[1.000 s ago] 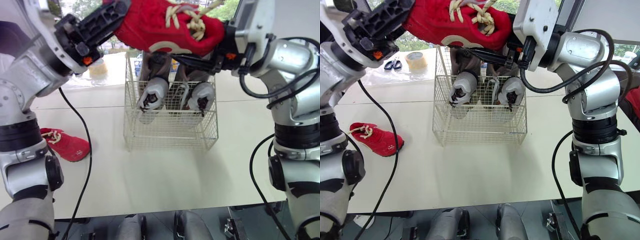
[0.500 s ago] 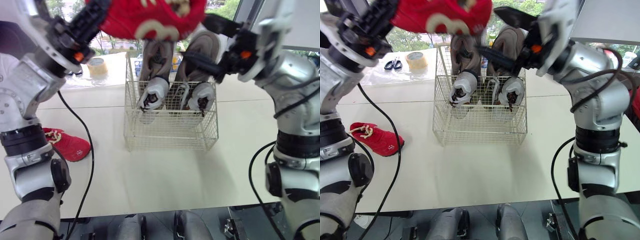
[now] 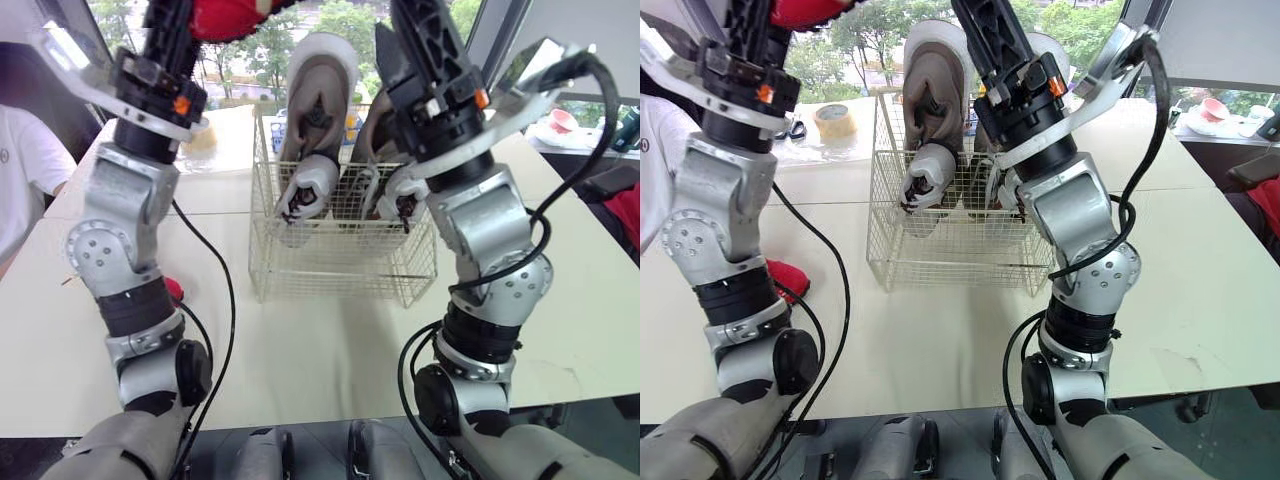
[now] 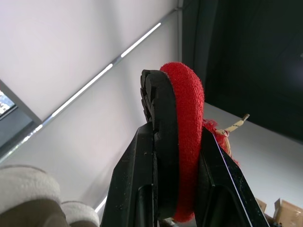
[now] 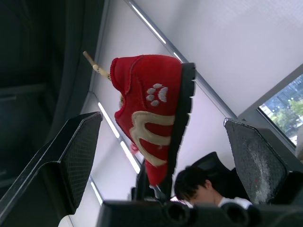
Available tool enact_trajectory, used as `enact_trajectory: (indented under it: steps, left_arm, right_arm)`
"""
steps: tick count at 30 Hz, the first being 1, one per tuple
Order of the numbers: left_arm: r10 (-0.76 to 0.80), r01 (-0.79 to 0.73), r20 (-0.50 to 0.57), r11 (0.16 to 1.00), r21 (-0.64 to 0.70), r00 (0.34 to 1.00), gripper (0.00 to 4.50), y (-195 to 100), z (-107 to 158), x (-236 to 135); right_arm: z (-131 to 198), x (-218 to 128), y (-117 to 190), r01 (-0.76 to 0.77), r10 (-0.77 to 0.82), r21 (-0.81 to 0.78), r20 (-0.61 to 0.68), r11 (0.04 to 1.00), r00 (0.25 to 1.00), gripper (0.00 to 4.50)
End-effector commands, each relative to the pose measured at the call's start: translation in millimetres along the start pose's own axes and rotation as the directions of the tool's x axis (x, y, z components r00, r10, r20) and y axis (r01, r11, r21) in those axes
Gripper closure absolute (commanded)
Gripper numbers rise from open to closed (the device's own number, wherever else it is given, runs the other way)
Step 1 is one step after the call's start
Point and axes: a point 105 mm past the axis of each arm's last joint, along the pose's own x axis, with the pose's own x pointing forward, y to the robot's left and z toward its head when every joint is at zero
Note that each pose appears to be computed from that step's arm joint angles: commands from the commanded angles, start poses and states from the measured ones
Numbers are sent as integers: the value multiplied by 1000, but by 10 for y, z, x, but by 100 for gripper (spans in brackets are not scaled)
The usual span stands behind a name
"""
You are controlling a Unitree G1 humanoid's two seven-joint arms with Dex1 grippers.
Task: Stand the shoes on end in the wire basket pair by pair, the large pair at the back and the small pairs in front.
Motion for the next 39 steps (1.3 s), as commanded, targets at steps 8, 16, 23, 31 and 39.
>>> enact_trajectory:
  steps: [8, 16, 23, 31, 39]
  left_arm:
    - [-22, 22, -41, 1000, -4, 999, 406, -85, -244, -62]
    - [34, -33, -35, 999, 5, 999, 406, 30, -247, -166]
    - [41, -41, -62, 999, 5, 997, 406, 34, -317, -177]
    - [53, -52, -98, 998, 20, 994, 406, 41, -358, -219]
    - [161, -107, -348, 980, 170, 924, 89, 74, -621, -554]
  right_arm:
    - [-29, 158, 100, -70, 71, -25, 16, 997, 997, 5]
    - [61, 207, 126, -96, 97, -34, 45, 995, 994, 5]
    - [81, 206, 117, -97, 99, -29, 63, 995, 993, 28]
    - [88, 209, 134, -109, 111, -36, 64, 993, 992, 352]
    - [202, 234, 160, -135, 140, -96, 49, 986, 989, 357]
